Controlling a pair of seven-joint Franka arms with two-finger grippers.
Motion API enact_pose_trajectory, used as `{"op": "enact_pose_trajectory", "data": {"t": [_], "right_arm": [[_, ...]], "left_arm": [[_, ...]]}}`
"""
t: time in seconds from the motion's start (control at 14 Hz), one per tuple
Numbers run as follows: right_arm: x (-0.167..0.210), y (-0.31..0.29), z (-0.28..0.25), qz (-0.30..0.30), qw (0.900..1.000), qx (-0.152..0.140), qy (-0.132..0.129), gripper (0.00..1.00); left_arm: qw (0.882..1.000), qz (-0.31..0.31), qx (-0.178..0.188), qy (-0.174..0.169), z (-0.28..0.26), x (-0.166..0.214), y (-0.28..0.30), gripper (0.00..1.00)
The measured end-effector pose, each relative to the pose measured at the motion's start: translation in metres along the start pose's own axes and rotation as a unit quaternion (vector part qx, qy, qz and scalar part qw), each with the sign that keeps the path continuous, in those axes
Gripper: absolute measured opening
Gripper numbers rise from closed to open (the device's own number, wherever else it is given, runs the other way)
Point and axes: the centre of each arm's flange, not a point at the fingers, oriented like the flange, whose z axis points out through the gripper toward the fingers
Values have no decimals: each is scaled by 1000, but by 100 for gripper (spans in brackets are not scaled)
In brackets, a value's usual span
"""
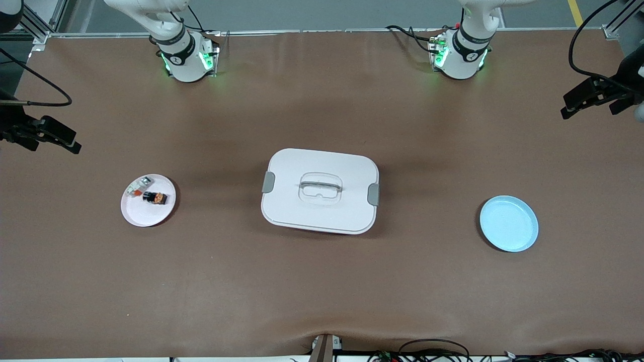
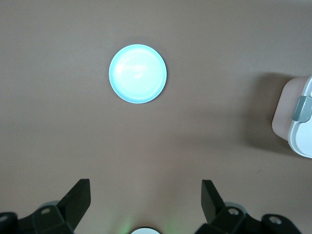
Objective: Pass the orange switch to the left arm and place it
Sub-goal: 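Reach the right gripper down toward the orange switch on the pink plate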
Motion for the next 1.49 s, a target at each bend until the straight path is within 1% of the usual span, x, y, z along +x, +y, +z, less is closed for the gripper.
{"op": "enact_pose_trajectory", "data": {"t": [1.28,1.49], "right_arm": [[0,9,-2,7,1000,0,1,100],[0,12,-1,10,1000,-3,-2,100]], "left_arm": [[1000,1,0,-4,4,2,1,100],[1000,2,0,-4,4,2,2,100]]}}
